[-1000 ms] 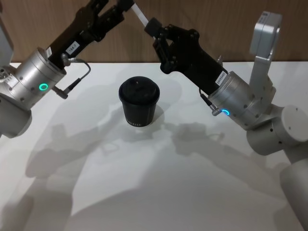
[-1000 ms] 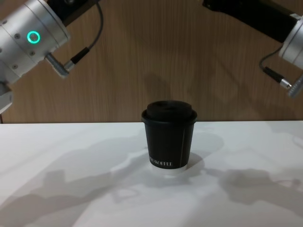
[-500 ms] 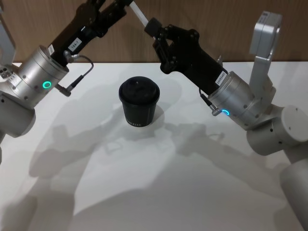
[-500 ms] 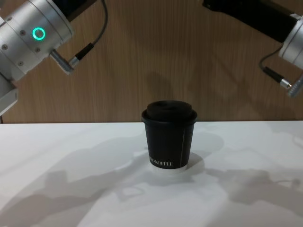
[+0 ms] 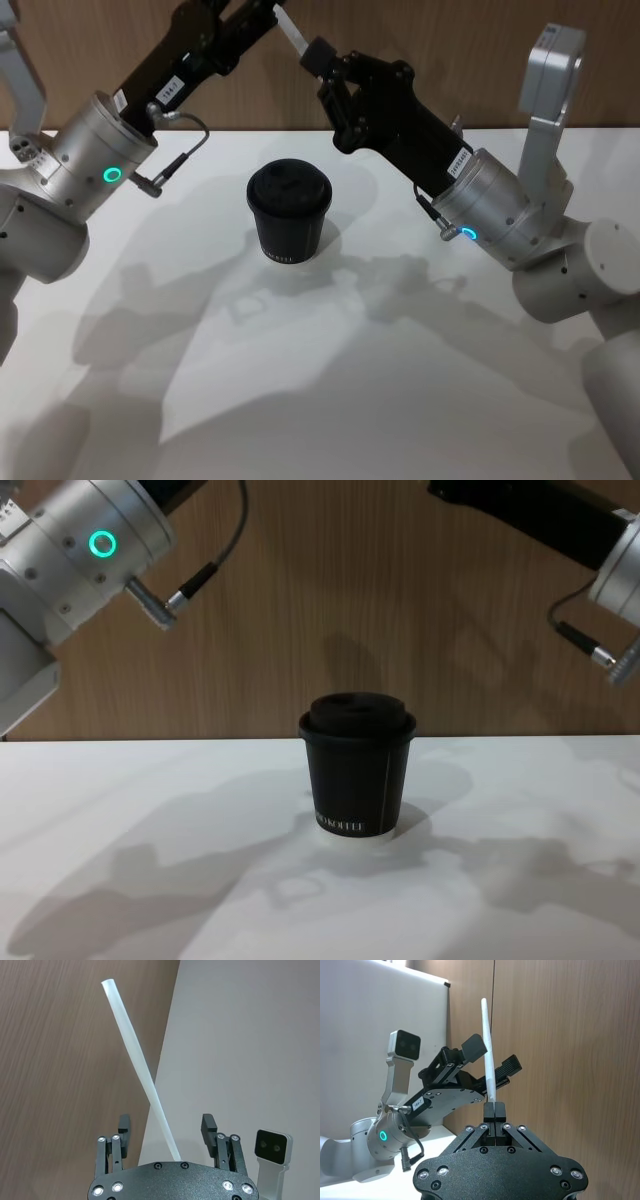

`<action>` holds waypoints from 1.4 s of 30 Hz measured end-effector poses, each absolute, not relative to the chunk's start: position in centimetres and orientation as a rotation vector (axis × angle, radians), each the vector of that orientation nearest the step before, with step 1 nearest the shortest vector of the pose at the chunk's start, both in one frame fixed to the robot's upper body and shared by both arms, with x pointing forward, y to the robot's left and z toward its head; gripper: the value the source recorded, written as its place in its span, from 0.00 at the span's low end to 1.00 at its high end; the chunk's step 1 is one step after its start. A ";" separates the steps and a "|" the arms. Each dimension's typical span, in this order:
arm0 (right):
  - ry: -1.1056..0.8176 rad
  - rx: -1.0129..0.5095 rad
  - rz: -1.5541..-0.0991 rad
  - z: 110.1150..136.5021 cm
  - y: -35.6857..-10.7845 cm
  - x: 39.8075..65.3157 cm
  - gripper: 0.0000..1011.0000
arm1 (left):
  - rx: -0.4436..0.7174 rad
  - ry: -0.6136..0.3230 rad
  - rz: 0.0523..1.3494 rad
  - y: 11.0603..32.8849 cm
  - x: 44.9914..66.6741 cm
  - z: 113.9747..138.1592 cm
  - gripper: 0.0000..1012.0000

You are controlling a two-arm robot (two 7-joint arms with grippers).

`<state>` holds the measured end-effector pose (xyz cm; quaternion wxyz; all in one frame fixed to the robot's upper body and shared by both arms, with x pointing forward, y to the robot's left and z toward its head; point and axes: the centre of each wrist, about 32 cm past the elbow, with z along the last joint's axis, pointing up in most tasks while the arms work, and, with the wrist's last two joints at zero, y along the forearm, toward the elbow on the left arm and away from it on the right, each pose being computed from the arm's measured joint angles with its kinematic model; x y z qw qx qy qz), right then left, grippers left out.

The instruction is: Pick up the straw with one hand, pass it to the other hand, and insert it into the cup.

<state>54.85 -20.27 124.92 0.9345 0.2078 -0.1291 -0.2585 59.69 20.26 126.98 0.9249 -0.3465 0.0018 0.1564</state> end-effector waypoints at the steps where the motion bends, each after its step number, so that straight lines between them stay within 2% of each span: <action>1: -0.264 0.425 -0.529 124.9 -20.3 54.8 0.01 | -0.712 0.001 0.319 20.2 59.7 127.0 0.87; 5: -0.264 0.425 -0.529 124.9 -20.3 54.8 0.01 | -0.716 -0.006 0.319 20.0 59.7 127.1 0.77; 6: -0.264 0.425 -0.529 124.9 -20.3 54.8 0.01 | -0.718 -0.008 0.319 19.9 59.7 127.1 0.71; 9: -0.264 0.425 -0.529 124.9 -20.3 54.8 0.01 | -0.719 -0.011 0.320 19.8 59.6 127.1 0.65; 13: -0.264 0.425 -0.529 124.9 -20.3 54.8 0.01 | -0.722 -0.015 0.321 19.7 59.6 127.1 0.50; 16: -0.264 0.425 -0.529 124.9 -20.3 54.8 0.01 | -0.723 -0.016 0.321 19.7 59.6 127.1 0.44; 18: -0.264 0.425 -0.529 124.9 -20.3 54.8 0.01 | -0.724 -0.017 0.322 19.6 59.6 127.1 0.32; 21: -0.264 0.425 -0.529 124.9 -20.3 54.8 0.01 | -0.724 -0.019 0.322 19.6 59.6 127.1 0.26; 22: -0.264 0.425 -0.529 124.9 -20.3 54.8 0.01 | -0.725 -0.019 0.322 19.6 59.6 127.1 0.21; 25: -0.264 0.425 -0.529 124.9 -20.3 54.8 0.01 | -0.725 -0.021 0.322 19.5 59.6 127.1 0.11; 29: -0.264 0.425 -0.529 124.9 -20.3 54.8 0.01 | -0.726 -0.022 0.321 19.5 59.6 127.1 0.06; 31: -0.264 0.425 -0.529 124.9 -20.3 54.8 0.04 | -0.726 -0.022 0.322 19.5 59.6 127.1 0.04; 32: -0.264 0.425 -0.529 124.9 -20.3 54.8 0.08 | -0.726 -0.022 0.321 19.5 59.6 127.1 0.03; 36: -0.264 0.425 -0.529 124.9 -20.3 54.8 0.15 | -0.727 -0.022 0.322 19.5 59.6 127.1 0.02; 37: -0.264 0.425 -0.529 124.9 -20.3 54.8 0.21 | -0.727 -0.022 0.322 19.5 59.6 127.1 0.01; 42: -0.264 0.425 -0.529 124.9 -20.3 54.8 0.34 | -0.727 -0.022 0.322 19.4 59.6 127.1 0.01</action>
